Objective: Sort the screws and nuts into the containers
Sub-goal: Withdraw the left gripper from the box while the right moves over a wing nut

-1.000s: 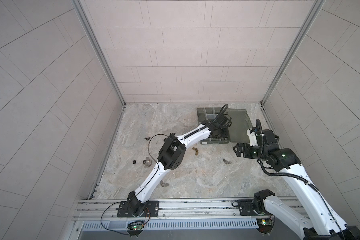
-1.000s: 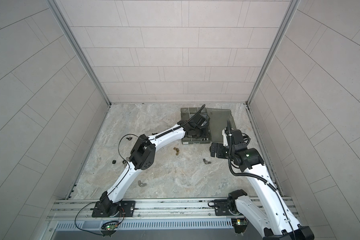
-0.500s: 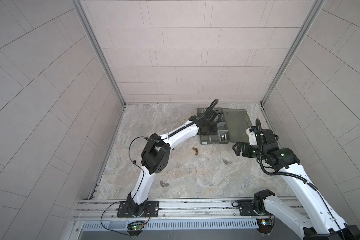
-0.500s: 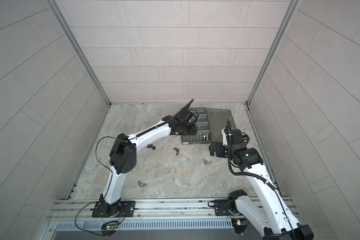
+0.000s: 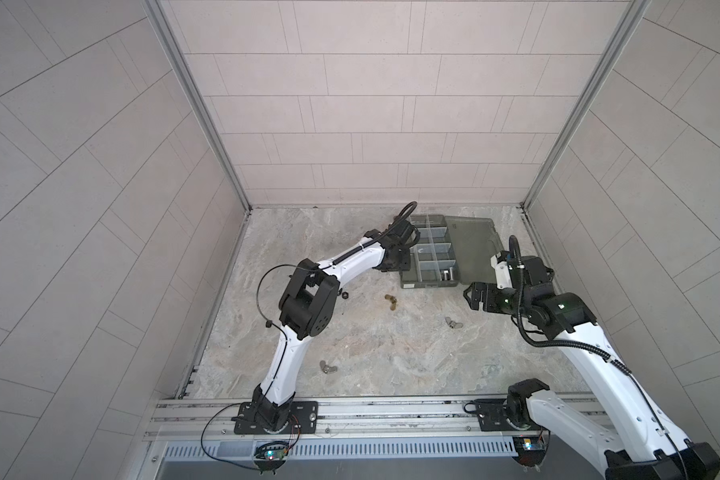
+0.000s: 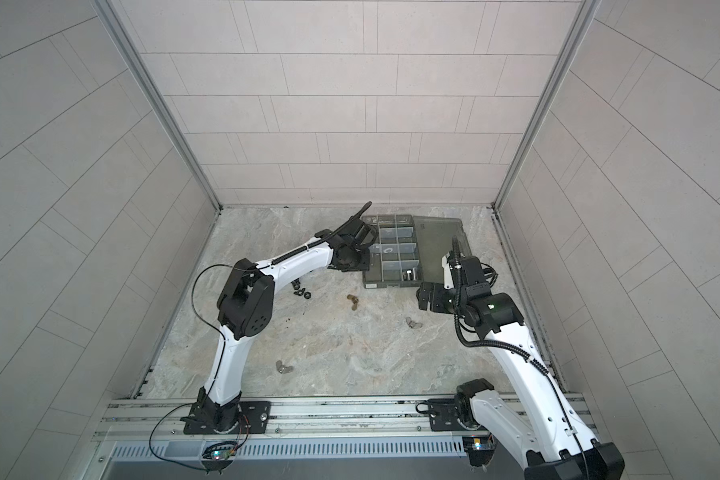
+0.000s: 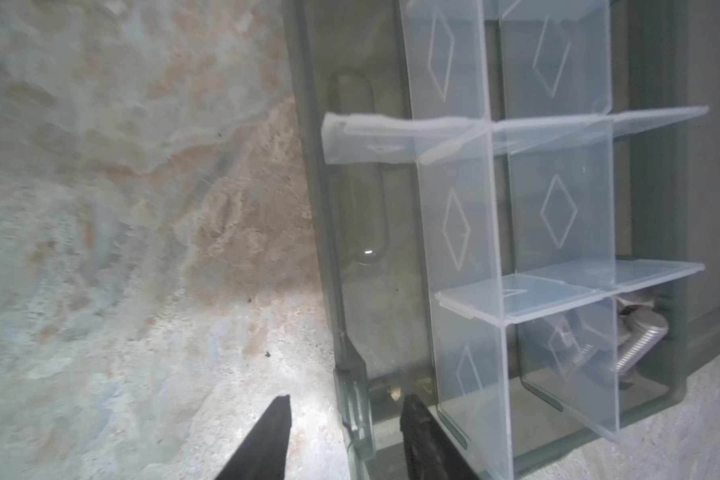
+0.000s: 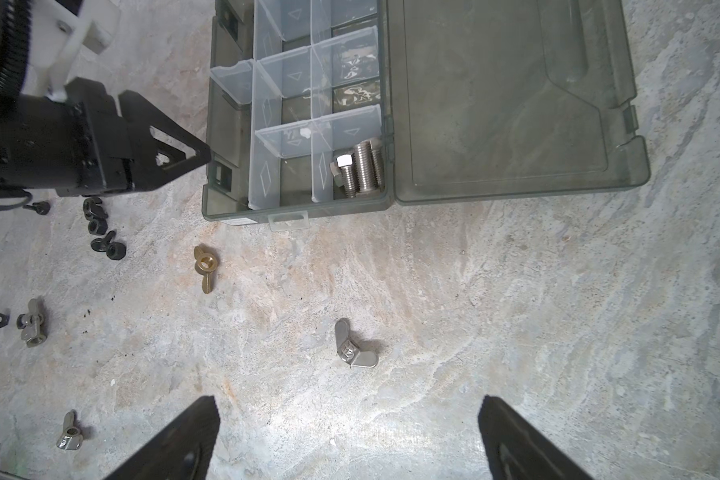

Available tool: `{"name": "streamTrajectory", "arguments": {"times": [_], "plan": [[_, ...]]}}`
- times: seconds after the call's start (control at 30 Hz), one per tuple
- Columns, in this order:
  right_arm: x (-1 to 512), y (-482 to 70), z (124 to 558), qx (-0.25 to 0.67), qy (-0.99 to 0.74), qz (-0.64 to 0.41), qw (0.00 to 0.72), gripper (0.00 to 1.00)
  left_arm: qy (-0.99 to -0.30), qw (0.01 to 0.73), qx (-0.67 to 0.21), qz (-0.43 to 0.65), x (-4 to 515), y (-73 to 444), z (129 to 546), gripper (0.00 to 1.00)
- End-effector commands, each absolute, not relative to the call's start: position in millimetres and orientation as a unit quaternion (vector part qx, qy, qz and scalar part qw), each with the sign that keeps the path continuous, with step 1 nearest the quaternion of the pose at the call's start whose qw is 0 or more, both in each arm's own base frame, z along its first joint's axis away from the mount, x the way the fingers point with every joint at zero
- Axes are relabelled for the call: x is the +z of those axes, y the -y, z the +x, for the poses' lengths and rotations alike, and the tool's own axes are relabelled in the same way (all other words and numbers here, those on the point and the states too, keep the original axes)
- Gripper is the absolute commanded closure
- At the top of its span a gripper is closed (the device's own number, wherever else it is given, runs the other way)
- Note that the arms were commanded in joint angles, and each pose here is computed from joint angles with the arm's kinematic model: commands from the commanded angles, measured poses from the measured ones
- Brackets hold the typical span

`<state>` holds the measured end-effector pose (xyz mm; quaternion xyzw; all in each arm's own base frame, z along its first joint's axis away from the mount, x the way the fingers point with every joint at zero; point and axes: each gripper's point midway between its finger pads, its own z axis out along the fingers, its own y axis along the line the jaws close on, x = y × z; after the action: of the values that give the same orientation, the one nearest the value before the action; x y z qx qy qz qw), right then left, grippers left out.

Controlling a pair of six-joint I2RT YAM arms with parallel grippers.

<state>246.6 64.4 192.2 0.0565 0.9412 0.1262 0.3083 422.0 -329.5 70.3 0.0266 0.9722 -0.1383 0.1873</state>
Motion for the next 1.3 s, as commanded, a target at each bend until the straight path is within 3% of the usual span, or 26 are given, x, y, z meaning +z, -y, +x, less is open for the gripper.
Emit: {"name": "streamTrajectory", "arguments": {"times": [0.0,0.2,0.6,1.27], "plan": [[193.5,-61.3,246.9,0.121,-0.942,0.064,0.307,0.01,-0.976,0.167,-0.134,0.032,51.5,328.7,418.4,0.52],[192.7,-60.9,248.2,0.119,-0.943,0.066,0.305,0.01,-0.98,0.153,-0.128,0.025,36.7,328.5,420.0,0.56],[185.8,-64.1,253.0,0.123,-0.945,0.065,0.297,0.01,-0.984,0.159,-0.081,-0.001,34.8,293.4,425.2,0.9],[177.7,-70.8,252.8,0.128,-0.947,0.055,0.288,0.01,-0.986,0.146,-0.059,-0.054,23.3,223.7,411.8,0.94]]}}
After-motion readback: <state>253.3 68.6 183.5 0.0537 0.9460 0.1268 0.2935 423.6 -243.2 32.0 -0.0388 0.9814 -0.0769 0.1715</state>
